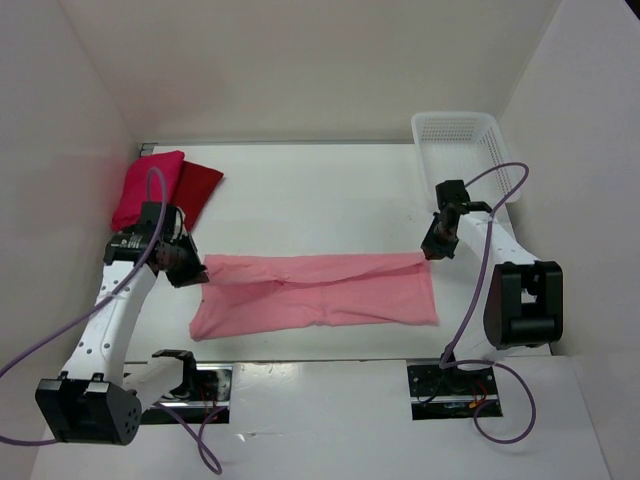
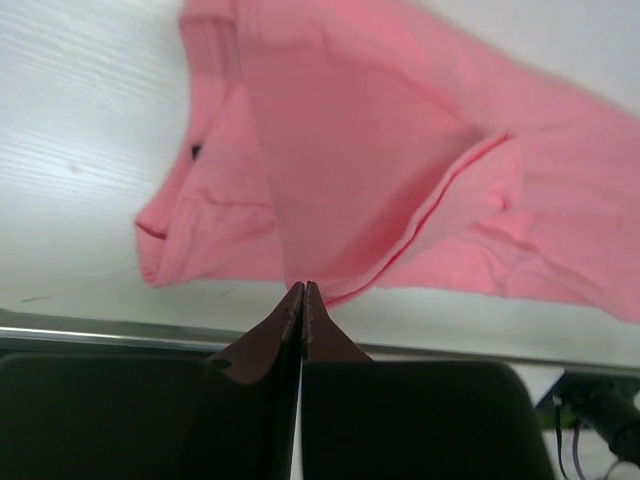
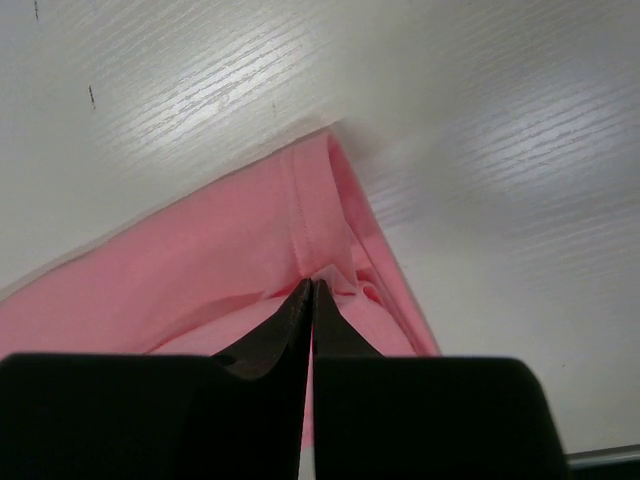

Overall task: Fold and stack the t-shirts
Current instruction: Fold the other side of the tshirt into a rectangle

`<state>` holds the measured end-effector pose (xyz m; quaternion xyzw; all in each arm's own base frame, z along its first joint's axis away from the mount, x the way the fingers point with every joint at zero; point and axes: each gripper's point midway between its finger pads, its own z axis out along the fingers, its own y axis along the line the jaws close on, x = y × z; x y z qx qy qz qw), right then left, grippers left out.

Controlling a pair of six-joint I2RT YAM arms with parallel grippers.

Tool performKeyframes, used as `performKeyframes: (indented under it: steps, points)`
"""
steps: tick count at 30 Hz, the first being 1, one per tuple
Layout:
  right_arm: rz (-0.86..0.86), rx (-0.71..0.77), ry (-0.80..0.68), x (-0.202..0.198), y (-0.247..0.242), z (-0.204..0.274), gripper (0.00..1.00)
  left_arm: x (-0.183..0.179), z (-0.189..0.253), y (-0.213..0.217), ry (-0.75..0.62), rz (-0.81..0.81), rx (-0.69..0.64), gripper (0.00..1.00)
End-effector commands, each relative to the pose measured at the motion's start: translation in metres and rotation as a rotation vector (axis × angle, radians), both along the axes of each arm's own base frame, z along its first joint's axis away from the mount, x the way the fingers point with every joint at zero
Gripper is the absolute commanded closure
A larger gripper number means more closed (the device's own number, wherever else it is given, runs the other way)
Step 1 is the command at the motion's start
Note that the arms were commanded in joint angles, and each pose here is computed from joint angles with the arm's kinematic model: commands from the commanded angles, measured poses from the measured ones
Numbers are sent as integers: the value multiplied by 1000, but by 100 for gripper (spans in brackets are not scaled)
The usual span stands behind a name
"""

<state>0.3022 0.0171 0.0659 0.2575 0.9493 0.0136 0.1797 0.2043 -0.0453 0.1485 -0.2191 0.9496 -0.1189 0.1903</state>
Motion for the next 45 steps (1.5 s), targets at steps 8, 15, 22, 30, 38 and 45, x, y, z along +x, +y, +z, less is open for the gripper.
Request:
performKeyframes:
  steps: [8, 15, 22, 30, 38, 45]
  points:
    - [-2, -28, -76, 14, -7, 34, 71, 11, 26, 24, -45, 56, 126, 80]
    - [69, 78, -222, 34, 25, 72, 100, 28, 34, 18, -113, 23, 114, 82]
    - [428, 359, -319, 29, 199, 87, 100, 98, 32, -30, -323, -41, -156, 81]
    - [713, 501, -267, -3, 357, 70, 87, 140, -46, -49, -178, -5, -280, 81]
    - [817, 490, -243, 6, 416, 36, 56, 144, -84, -47, -74, 31, -314, 81]
    - [852, 450, -186, 1, 431, 5, 56, 138, -104, -46, -23, 31, -310, 81]
